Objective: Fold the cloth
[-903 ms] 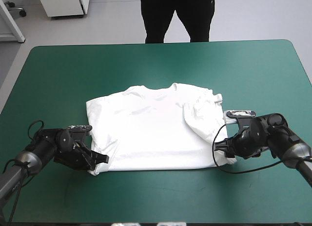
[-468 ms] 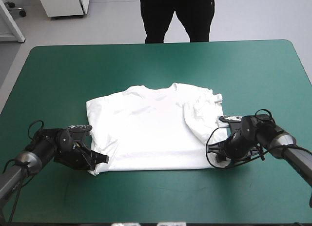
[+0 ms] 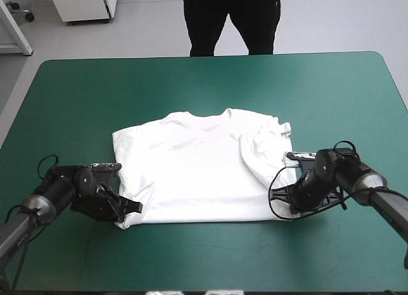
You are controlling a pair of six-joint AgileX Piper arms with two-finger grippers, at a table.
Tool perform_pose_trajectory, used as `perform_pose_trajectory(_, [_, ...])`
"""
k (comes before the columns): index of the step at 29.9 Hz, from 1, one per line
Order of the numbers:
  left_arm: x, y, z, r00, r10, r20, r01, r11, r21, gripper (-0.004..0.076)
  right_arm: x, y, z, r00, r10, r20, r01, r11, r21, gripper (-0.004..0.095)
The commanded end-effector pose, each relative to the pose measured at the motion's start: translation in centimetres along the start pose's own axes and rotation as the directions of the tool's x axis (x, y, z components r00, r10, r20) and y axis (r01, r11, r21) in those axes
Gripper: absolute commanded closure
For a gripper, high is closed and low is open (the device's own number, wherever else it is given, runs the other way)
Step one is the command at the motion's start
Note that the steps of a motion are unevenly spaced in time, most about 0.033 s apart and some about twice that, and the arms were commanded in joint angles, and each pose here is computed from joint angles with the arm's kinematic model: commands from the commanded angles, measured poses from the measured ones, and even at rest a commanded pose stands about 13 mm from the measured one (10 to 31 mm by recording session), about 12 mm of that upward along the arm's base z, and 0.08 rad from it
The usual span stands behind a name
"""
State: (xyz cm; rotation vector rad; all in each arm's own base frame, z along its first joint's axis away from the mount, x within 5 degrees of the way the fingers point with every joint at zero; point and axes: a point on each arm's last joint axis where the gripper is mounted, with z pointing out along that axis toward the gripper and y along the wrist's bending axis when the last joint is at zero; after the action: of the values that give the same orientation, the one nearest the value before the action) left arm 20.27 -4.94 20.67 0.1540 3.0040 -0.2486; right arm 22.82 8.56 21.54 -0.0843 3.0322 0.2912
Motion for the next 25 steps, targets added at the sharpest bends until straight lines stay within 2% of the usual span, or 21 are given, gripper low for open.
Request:
perform_pose_trajectory(1, [-1.4,-0.3,-1.6,0.998,0.032,0.052,-0.031,0.999,-0.01,0.0733,-0.3,0.8,-3.6,0.995,-0.033,0.098,0.036,0.999,-0.029,0.0925])
perform_pose_trajectory(8, [-4.9,-1.2,-7.1,0.975,0.078,0.207,-0.072,0.997,-0.035,0.0733,-2.3,1.6,-9.8,0.95,-0.097,0.298,0.097,0.995,0.015,0.0925])
perform_pose_trajectory(14, [-8.0,-1.3,-11.0,0.915,0.1,0.39,-0.063,0.992,-0.105,0.0733,-5.0,2.1,-12.2,0.888,-0.115,0.446,0.1,0.993,0.056,0.0925])
perform_pose_trajectory(19, [-10.9,-1.5,-12.2,0.887,0.128,0.443,-0.072,0.987,-0.14,0.0733,-8.0,2.7,-12.4,0.866,-0.119,0.485,0.097,0.993,0.071,0.0925])
perform_pose_trajectory(25, [-15.0,-1.4,-12.2,0.869,0.164,0.468,-0.081,0.978,-0.193,0.0733,-12.2,2.1,-12.1,0.85,-0.065,0.523,0.034,0.997,0.068,0.0925])
